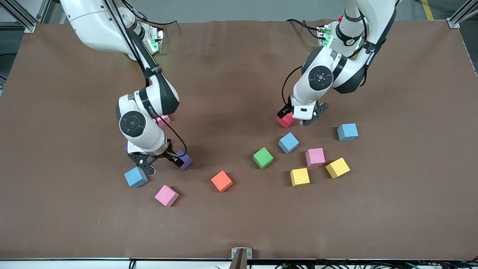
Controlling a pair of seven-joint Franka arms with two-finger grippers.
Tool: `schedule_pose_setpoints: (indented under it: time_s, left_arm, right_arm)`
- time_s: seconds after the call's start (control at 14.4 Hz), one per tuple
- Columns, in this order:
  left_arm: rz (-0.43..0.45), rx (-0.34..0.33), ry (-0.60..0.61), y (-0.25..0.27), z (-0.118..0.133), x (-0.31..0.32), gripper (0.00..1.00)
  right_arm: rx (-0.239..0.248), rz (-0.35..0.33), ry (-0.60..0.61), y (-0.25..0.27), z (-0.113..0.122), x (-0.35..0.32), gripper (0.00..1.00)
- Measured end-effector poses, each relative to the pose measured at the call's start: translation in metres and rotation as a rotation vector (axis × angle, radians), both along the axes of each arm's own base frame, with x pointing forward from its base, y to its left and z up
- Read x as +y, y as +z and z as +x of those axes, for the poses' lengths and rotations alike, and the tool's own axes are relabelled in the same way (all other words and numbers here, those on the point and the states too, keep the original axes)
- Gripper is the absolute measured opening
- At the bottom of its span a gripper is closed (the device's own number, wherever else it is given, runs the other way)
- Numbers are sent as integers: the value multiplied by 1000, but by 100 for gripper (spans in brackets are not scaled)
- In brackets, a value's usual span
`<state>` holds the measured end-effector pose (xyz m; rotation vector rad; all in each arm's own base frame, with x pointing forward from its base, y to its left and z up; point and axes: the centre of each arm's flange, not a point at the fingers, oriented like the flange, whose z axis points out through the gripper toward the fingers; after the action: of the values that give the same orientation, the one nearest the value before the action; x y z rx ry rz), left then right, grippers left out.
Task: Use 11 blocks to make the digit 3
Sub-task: 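Grasp the red cube with the left gripper while the right grasps purple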
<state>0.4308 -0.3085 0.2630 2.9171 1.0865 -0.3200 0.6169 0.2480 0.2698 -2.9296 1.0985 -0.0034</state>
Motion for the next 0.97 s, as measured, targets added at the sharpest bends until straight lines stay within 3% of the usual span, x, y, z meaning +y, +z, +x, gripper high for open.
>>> schedule_pose_setpoints:
  time_s: [0.42, 0.76, 0.83, 0.97]
  left_arm:
    - [20, -32, 108, -42, -5, -1, 100]
    - [32, -25, 124, -61, -7, -2, 99]
    - [33, -25, 122, -62, -7, -2, 96]
    - [43, -40, 97, -61, -6, -2, 75]
  right_arm:
    - [12, -5, -16, -34, -1, 2, 100]
    - [10, -4, -9, -48, -3, 9, 100]
    - [12, -5, -7, -51, -4, 10, 98]
    - [11, -5, -3, -56, -5, 12, 97]
